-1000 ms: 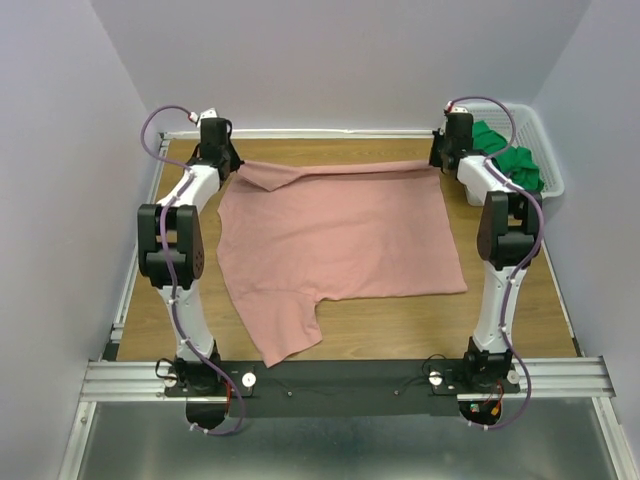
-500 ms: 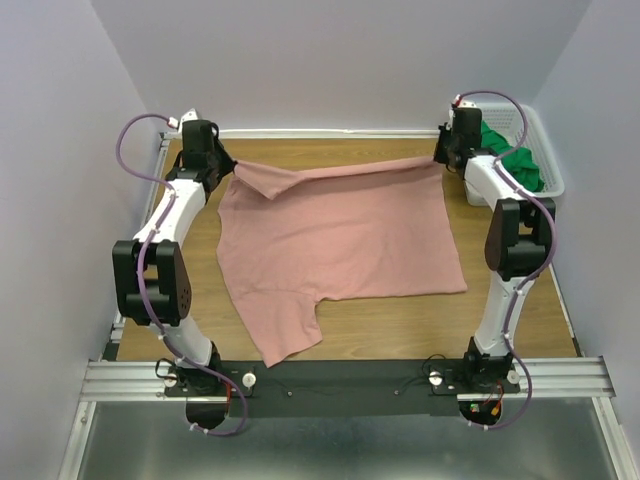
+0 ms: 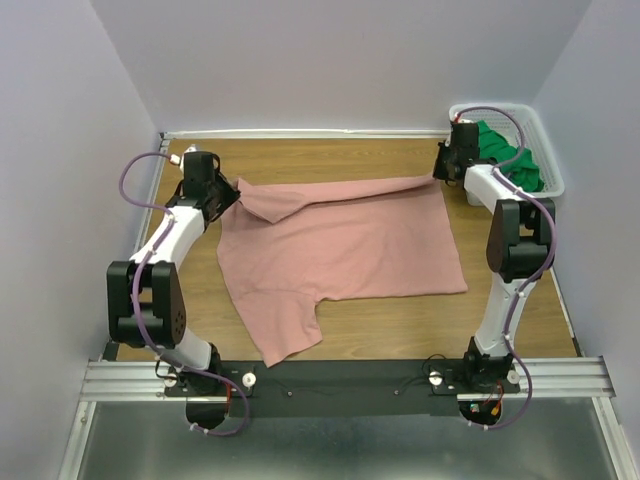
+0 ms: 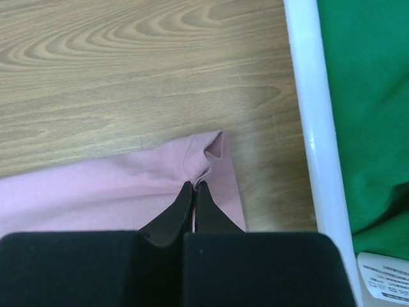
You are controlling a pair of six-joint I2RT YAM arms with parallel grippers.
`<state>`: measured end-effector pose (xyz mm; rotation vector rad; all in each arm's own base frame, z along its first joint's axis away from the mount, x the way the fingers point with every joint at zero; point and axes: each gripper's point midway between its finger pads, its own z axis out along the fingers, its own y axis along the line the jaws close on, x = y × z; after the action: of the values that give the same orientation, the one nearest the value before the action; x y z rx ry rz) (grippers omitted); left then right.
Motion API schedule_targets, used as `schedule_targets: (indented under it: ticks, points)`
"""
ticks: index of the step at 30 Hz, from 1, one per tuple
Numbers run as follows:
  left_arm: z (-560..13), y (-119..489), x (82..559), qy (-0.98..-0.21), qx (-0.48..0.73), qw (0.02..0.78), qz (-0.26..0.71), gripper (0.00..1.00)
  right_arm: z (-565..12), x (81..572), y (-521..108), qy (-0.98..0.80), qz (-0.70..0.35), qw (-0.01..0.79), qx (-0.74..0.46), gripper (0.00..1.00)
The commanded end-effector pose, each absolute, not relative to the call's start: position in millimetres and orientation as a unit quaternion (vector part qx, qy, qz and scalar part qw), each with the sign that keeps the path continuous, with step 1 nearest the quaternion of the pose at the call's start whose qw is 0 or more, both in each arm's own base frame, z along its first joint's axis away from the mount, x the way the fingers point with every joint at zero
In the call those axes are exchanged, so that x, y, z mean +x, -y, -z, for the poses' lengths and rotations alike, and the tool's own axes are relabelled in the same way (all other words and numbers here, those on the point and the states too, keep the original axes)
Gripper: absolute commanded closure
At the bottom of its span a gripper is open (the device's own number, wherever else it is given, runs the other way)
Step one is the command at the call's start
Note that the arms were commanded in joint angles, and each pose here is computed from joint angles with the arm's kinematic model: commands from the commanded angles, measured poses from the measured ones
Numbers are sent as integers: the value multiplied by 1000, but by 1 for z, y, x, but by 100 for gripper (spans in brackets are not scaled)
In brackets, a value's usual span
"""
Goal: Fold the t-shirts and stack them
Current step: Fold the tshirt
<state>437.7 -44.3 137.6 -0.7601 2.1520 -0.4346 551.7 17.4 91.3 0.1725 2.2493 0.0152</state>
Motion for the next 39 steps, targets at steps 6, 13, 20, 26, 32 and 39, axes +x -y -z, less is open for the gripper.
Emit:
schedule_targets:
  ticks: [6,13,20,26,32,39]
  points:
    - [-168,54,421,-816,-328,415,233,100,-111,549,-9,-893,-9,440,91,99]
    - [-157,54,402,-803,-359,408,246,100,-88,537,-9,-904,-7,415,98,99]
    - [-125,62,381,-797,-388,377,269,100,-57,528,-7,-916,-2,386,112,99]
    - [-100,63,372,-809,-389,355,259,94,-45,528,-12,-921,-16,374,112,89]
    - [-87,66,352,-810,-394,342,266,54,-63,525,-20,-917,-35,384,102,59]
    - [-100,49,329,-815,-377,382,221,14,-114,508,-42,-905,-64,411,89,31]
